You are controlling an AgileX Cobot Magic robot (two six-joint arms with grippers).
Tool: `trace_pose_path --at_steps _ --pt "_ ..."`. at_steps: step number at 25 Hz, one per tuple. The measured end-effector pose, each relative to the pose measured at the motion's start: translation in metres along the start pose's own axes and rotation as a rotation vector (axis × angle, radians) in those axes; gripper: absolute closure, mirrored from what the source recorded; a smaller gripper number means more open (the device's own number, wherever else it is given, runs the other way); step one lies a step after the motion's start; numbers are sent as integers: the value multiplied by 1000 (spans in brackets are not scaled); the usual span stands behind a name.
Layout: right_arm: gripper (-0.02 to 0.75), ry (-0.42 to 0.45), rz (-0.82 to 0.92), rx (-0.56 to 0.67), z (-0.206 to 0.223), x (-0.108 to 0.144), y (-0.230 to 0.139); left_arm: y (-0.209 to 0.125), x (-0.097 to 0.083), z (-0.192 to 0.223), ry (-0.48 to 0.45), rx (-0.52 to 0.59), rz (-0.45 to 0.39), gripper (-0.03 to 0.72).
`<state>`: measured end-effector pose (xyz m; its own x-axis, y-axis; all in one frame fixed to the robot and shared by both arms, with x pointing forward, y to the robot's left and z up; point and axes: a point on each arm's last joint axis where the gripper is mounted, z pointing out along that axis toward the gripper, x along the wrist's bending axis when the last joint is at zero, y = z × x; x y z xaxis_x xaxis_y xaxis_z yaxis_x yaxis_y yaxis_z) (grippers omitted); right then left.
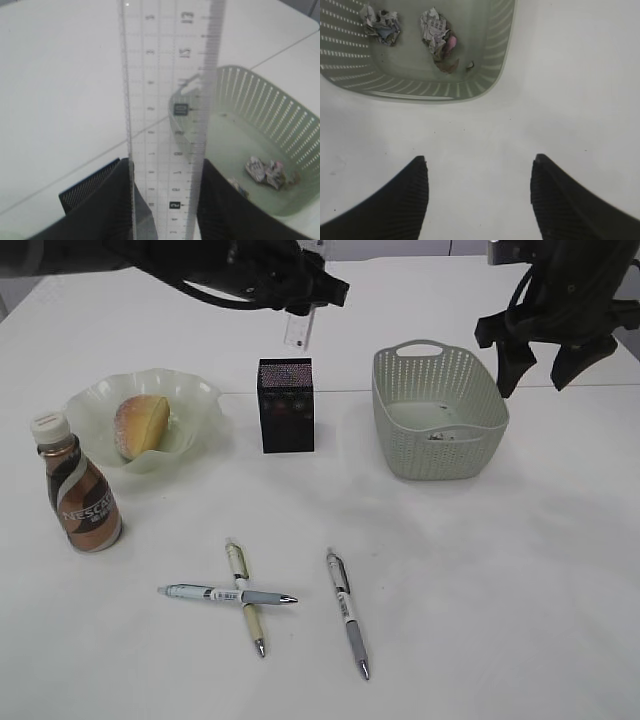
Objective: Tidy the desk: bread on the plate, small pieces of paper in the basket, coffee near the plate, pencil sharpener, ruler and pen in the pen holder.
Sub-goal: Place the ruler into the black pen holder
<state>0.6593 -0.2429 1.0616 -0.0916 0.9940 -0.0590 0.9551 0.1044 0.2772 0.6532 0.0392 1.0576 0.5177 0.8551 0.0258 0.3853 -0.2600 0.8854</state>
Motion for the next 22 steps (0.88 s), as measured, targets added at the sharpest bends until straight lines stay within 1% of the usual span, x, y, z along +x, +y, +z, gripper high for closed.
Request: trace_pose_path --at_steps 3,5,7,11,16,18,22 --pt "267 -2 -2 0 0 0 0 -3 -1 14 -4 -87 68 410" --pt "267 -1 -2 0 0 0 0 -8 2 24 -2 -125 107 410" --pt "267 -1 -2 0 0 0 0 -14 5 35 -7 -164 128 410" --pt "267 -4 -3 0 0 0 0 -26 19 51 1 -211 105 410" --pt "267 -4 -3 0 0 0 0 -32 40 59 26 -263 17 410" --pt "267 -4 -3 0 0 0 0 -37 46 64 34 -275 -13 410" --pt "267 -4 -3 0 0 0 0 -51 48 75 37 -253 -40 410"
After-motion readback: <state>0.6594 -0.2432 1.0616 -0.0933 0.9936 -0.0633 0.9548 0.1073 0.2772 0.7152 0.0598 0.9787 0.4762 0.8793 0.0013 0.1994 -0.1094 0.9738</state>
